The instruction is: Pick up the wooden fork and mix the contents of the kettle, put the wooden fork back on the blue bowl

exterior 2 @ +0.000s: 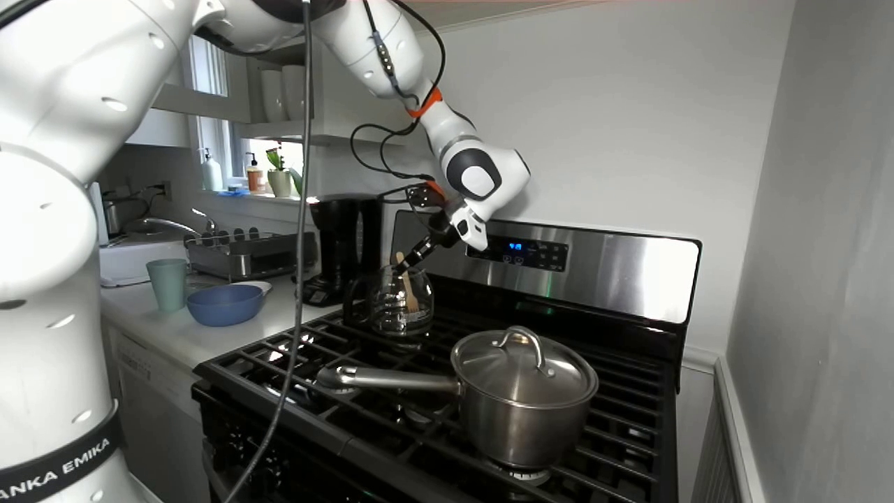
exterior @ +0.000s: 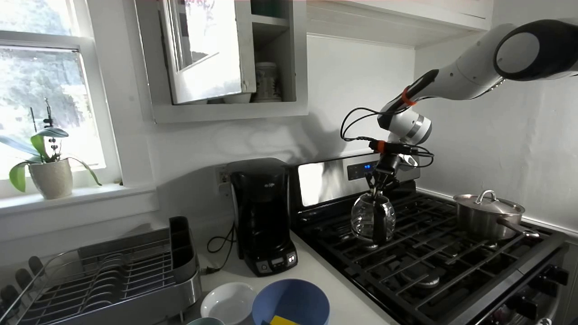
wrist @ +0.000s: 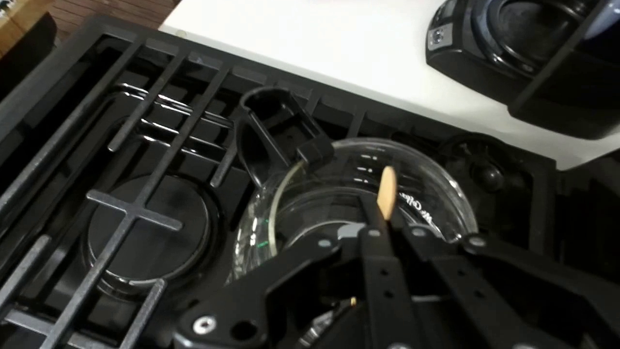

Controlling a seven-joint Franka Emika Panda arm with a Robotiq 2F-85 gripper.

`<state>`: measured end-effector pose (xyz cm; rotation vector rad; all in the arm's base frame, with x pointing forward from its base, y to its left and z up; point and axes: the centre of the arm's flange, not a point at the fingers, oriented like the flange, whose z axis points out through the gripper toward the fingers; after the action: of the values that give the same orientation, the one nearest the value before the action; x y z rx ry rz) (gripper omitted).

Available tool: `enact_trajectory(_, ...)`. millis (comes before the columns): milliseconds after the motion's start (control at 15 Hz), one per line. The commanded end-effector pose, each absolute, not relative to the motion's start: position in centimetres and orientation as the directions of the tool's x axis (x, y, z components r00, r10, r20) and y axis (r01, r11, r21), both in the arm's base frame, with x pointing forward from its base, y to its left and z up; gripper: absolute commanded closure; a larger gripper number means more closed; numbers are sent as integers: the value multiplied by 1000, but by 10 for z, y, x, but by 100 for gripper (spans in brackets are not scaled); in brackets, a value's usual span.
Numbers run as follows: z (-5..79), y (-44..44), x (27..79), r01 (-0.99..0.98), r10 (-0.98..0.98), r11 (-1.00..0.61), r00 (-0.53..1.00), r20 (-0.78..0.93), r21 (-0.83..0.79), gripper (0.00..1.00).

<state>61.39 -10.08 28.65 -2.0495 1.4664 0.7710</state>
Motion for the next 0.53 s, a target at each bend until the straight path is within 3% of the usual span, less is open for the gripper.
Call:
enact_trajectory(0,286,-105,628,-965,-710,-238,251,-658,-111,99)
enact_trajectory(467,285,-85,630,-954,-624,-267,282,-729,-140,99)
